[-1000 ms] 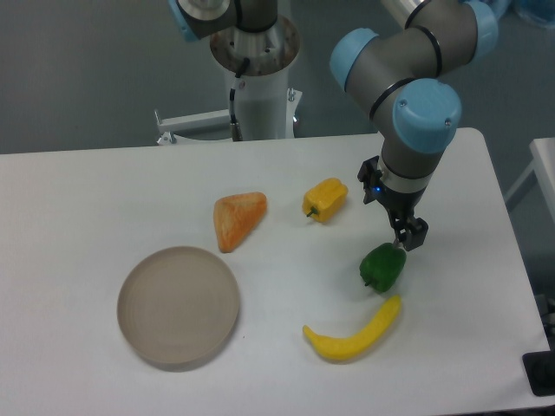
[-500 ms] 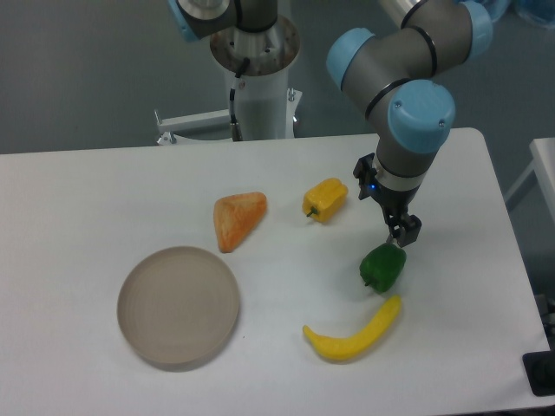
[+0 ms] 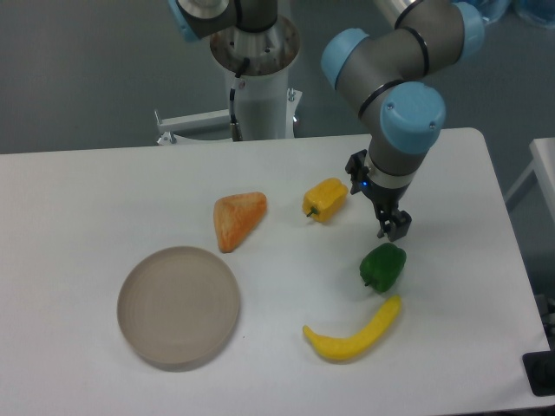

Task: Pick up the yellow pepper from the table
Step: 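Move the gripper over the yellow pepper and lower onto it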

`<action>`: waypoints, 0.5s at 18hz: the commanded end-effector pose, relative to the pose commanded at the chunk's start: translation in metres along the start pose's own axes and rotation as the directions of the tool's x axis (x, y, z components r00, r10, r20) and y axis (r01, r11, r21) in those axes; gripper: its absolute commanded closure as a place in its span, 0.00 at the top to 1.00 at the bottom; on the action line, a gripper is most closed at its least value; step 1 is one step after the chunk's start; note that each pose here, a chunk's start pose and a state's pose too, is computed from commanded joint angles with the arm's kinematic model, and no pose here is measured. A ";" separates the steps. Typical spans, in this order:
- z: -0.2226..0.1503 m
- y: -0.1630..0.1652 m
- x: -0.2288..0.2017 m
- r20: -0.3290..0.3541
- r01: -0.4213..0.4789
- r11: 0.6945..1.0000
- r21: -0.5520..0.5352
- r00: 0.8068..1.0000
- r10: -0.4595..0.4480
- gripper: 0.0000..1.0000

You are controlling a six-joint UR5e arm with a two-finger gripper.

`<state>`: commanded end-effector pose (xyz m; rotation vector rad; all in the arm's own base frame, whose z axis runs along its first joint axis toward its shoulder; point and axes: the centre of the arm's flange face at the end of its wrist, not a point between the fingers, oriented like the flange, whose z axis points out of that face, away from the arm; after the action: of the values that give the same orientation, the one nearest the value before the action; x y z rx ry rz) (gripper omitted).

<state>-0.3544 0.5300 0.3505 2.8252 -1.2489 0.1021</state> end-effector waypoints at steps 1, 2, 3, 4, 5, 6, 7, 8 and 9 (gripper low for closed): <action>0.009 -0.002 0.010 0.008 0.002 1.000 -0.002 1.000 -0.002 1.00; 0.018 -0.002 0.020 0.014 0.003 1.000 -0.001 1.000 -0.003 1.00; 0.026 -0.001 0.025 0.012 0.005 1.000 -0.002 1.000 -0.005 1.00; 0.029 -0.001 0.031 0.012 0.005 1.000 -0.002 1.000 -0.005 1.00; 0.035 -0.002 0.037 -0.001 0.006 1.000 0.000 1.000 -0.006 1.00; 0.042 -0.003 0.042 -0.015 0.018 1.000 0.001 1.000 -0.018 1.00; 0.046 -0.003 0.048 -0.026 0.045 0.999 0.000 0.999 -0.045 1.00; 0.050 -0.003 0.052 -0.034 0.072 0.997 0.000 0.997 -0.072 1.00; 0.054 -0.004 0.055 -0.043 0.098 0.995 -0.002 0.994 -0.098 1.00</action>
<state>-0.3127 0.4880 0.3011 2.8626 -1.0996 0.1580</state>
